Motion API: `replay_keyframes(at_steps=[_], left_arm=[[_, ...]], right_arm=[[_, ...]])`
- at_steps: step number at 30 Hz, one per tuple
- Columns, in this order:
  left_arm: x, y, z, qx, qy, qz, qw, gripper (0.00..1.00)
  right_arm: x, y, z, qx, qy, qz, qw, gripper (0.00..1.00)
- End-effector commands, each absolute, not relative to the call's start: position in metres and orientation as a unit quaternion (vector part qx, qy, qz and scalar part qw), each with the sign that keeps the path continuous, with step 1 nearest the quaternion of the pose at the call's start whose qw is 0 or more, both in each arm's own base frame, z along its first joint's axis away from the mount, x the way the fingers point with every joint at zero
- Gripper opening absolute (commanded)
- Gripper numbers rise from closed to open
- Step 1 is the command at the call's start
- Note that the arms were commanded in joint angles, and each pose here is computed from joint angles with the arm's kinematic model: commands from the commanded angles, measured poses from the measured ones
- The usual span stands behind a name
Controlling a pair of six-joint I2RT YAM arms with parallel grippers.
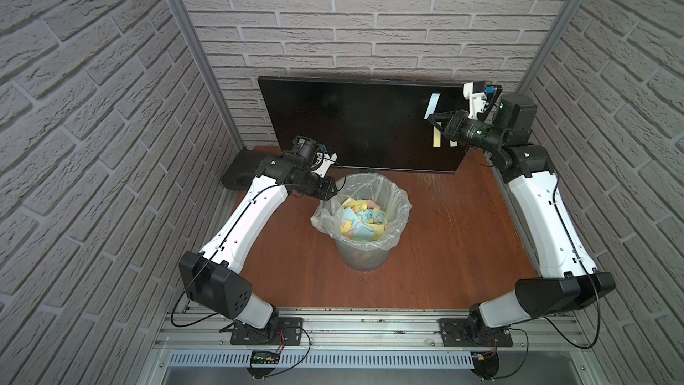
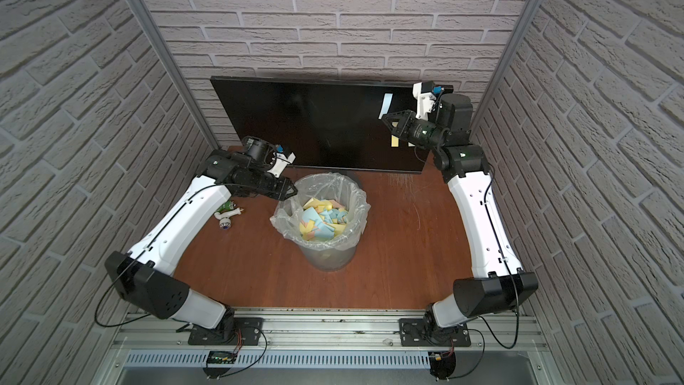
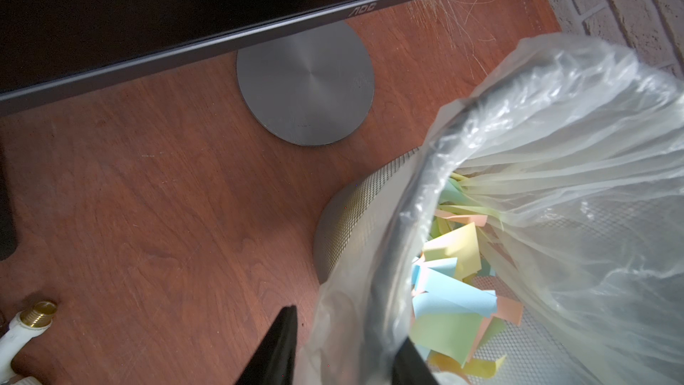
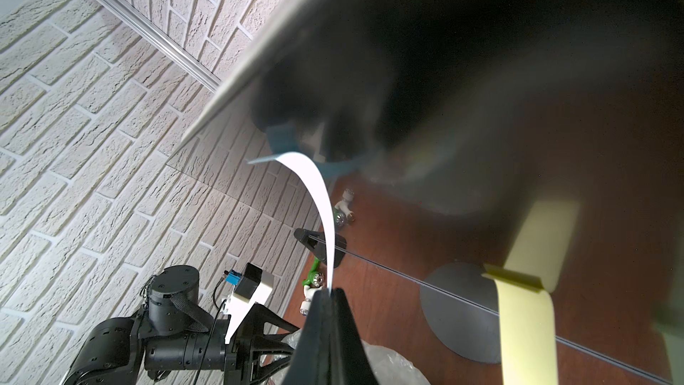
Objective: Remove the sticky note from the monitor
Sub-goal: Tear off the sticky note from the monitor.
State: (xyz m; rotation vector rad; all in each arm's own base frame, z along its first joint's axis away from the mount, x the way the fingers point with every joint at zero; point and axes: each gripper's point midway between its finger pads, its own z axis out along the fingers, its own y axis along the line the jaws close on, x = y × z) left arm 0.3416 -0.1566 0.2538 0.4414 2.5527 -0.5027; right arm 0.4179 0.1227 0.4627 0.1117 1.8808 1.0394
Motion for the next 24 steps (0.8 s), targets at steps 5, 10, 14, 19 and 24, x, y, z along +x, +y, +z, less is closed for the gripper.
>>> replay_keyframes(at_steps=[5,10,14,19,24], left_arm=[[0.345,-0.151,0.264,0.158,0.934,-0.180,0.265,0.38],[0.345,-0.151,0.263,0.158,0.934,-0.181,0.264,0.38],[0.344,-0.151,0.264,0.158,0.934,-0.181,0.266,0.38],[0.345,-0.151,0.264,0.157,0.934,-0.182,0.265,0.38],[0.345,-0.151,0.264,0.157,0.934,-0.180,0.265,0.38]], right_arm=[[0.392,0.122,0.495,0.030,0.737,0.431,0.520,0.03],[0.380,0.125,0.497,0.023,0.736,0.432,0.520,0.03],[0.371,0.129,0.497,0.017,0.739,0.431,0.517,0.03],[0.355,0.141,0.492,0.005,0.742,0.437,0.508,0.03],[0.334,0.166,0.471,-0.029,0.767,0.414,0.488,0.03]])
